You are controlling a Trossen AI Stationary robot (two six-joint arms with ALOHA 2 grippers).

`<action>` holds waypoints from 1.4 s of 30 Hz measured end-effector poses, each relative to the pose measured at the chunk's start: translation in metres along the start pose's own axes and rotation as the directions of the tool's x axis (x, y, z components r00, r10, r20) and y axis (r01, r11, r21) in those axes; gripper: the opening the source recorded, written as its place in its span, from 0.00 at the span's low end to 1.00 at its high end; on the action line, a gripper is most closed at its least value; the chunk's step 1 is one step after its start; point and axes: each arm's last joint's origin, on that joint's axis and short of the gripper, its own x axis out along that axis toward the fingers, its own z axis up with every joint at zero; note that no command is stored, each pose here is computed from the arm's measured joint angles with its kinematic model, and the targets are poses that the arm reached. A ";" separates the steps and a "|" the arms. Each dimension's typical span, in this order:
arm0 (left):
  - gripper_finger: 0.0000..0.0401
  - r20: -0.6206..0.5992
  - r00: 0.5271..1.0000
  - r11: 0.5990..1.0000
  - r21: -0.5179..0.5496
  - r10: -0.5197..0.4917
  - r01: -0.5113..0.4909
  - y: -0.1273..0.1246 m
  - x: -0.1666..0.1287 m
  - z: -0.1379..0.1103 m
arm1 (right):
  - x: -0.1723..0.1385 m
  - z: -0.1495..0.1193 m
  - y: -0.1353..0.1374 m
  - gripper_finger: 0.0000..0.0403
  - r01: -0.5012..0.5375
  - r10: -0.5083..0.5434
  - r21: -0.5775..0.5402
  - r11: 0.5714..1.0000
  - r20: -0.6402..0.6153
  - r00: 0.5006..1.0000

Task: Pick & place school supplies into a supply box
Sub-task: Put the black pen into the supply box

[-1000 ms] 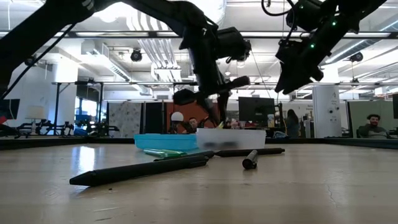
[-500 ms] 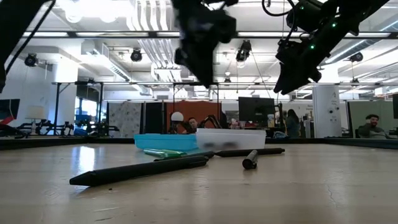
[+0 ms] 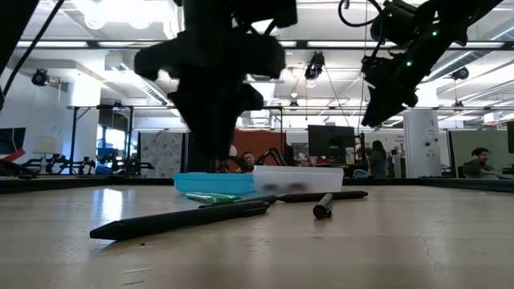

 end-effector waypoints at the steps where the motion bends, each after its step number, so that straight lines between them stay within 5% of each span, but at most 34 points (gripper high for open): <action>1: 0.26 -0.015 1.000 1.000 -0.009 -0.003 0.003 -0.001 0.002 -0.002 | 0.000 -0.002 0.001 0.54 -0.048 0.048 -0.020 0.999 -0.029 0.998; 7: 0.26 -0.048 0.999 0.995 -0.101 -0.001 -0.004 -0.002 0.012 -0.010 | 0.000 -0.019 0.021 0.54 -0.365 0.342 -0.197 0.910 -0.143 0.929; 17: 0.26 -0.008 0.999 0.993 -0.106 0.042 -0.042 -0.008 0.018 -0.040 | 0.009 -0.067 0.083 0.54 -0.575 0.481 -0.425 0.699 -0.315 0.818; 22: 0.26 0.062 0.991 0.982 -0.155 0.122 -0.111 -0.008 0.008 -0.055 | 0.023 -0.068 0.104 0.54 -0.444 0.365 -0.487 0.753 -0.253 0.896; 38: 0.26 0.094 0.982 0.969 -0.202 0.161 -0.140 -0.009 0.003 -0.071 | 0.079 -0.053 0.154 0.54 -0.556 0.357 -0.556 0.618 -0.432 0.828; 42: 0.26 0.093 0.982 0.969 -0.202 0.162 -0.141 -0.009 0.004 -0.071 | 0.087 -0.052 0.159 0.50 -0.582 0.353 -0.528 0.618 -0.475 0.806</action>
